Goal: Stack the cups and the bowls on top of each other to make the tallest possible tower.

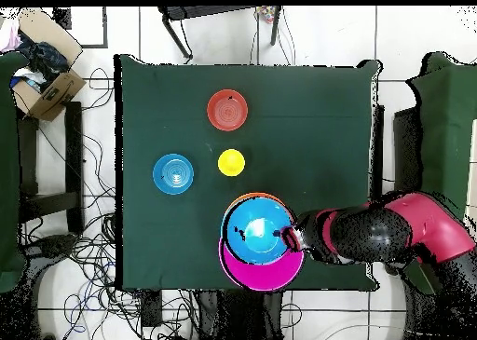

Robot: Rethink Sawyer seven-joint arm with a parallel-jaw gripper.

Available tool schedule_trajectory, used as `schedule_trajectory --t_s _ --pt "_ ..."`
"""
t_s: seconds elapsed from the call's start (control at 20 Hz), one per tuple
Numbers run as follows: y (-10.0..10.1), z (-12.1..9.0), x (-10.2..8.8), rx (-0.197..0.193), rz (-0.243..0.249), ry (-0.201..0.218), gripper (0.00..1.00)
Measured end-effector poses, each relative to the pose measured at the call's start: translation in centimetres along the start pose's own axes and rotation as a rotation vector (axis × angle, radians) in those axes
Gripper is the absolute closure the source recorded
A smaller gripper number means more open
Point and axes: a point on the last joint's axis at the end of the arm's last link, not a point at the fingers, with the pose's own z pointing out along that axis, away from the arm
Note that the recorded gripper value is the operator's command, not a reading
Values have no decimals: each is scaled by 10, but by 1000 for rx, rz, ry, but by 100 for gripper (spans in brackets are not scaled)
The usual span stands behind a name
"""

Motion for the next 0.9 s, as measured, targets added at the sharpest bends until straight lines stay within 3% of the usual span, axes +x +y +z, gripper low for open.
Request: schedule_trajectory --t_s 0.9 --pt "0 -2 3 -9 5 10 0"
